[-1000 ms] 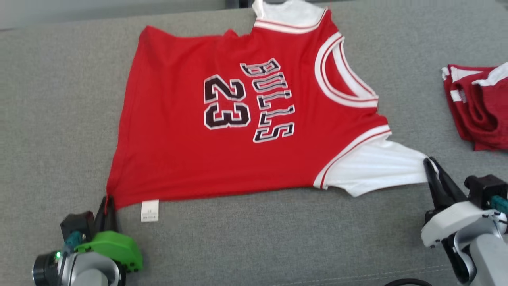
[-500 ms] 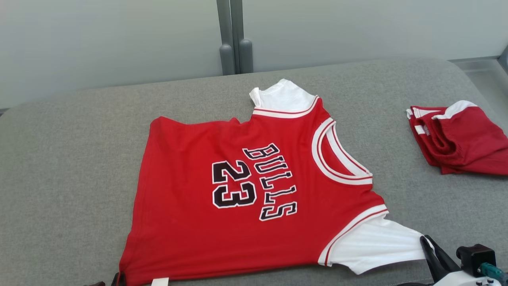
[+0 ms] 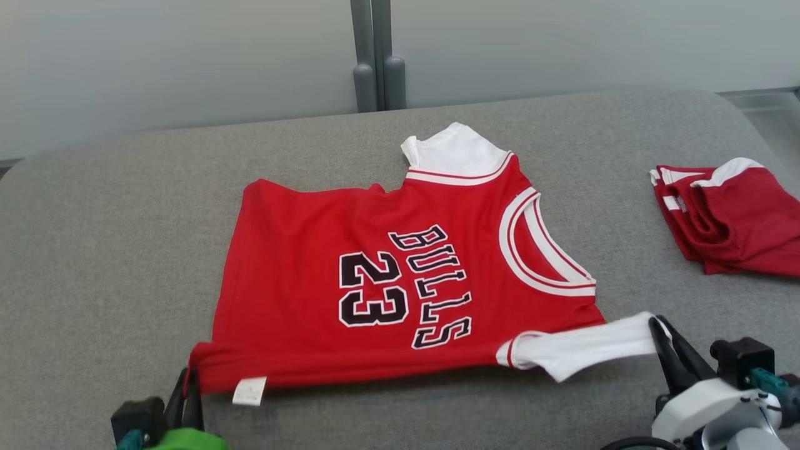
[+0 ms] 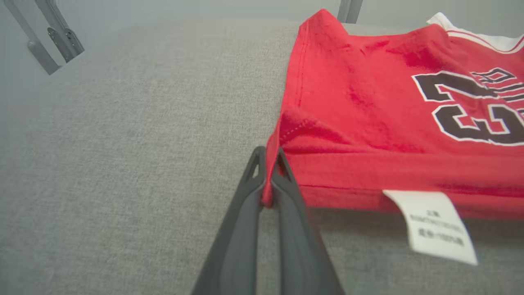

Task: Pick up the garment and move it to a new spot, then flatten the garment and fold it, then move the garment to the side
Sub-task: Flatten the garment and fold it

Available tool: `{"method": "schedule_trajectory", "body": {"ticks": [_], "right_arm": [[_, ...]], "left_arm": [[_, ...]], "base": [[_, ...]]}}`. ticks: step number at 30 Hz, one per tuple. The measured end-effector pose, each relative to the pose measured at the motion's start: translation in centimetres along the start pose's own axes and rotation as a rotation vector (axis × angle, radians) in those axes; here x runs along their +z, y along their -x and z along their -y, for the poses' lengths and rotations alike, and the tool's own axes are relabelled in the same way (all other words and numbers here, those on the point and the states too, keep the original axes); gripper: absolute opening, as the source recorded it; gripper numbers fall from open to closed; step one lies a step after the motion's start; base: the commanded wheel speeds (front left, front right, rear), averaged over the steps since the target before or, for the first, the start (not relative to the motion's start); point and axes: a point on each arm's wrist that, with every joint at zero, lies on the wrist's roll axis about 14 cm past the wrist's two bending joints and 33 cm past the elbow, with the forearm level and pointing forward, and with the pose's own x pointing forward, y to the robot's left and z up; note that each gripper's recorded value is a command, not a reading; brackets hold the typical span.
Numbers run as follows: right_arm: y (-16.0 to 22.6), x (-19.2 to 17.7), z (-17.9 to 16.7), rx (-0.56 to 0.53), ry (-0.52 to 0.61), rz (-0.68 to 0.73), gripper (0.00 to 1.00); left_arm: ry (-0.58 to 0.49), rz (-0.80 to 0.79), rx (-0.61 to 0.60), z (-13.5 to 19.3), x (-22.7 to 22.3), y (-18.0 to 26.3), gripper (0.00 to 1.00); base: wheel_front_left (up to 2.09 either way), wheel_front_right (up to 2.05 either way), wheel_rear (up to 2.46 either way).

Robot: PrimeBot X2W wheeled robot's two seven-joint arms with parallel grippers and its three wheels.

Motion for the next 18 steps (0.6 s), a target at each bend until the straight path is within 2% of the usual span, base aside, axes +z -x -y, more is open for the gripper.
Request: {"method": "schedule_trajectory", "body": {"ticks": [5,18], "right_arm": [[-3.2,1.8,-0.5,0.024,0.016,0.038,0.00],[-9.6,1.9,-0.6,0.032,0.032,0.015,0.00]], "left_arm": [[0.007,0.058,-0.038,1.4,2.5,-2.6,0.00],[-0.002,0.017,-0.024,2.5,2.3,-7.1,0.00]], "base": [[0.00,0.00,0.00],[0.00,0.00,0.00]]}}
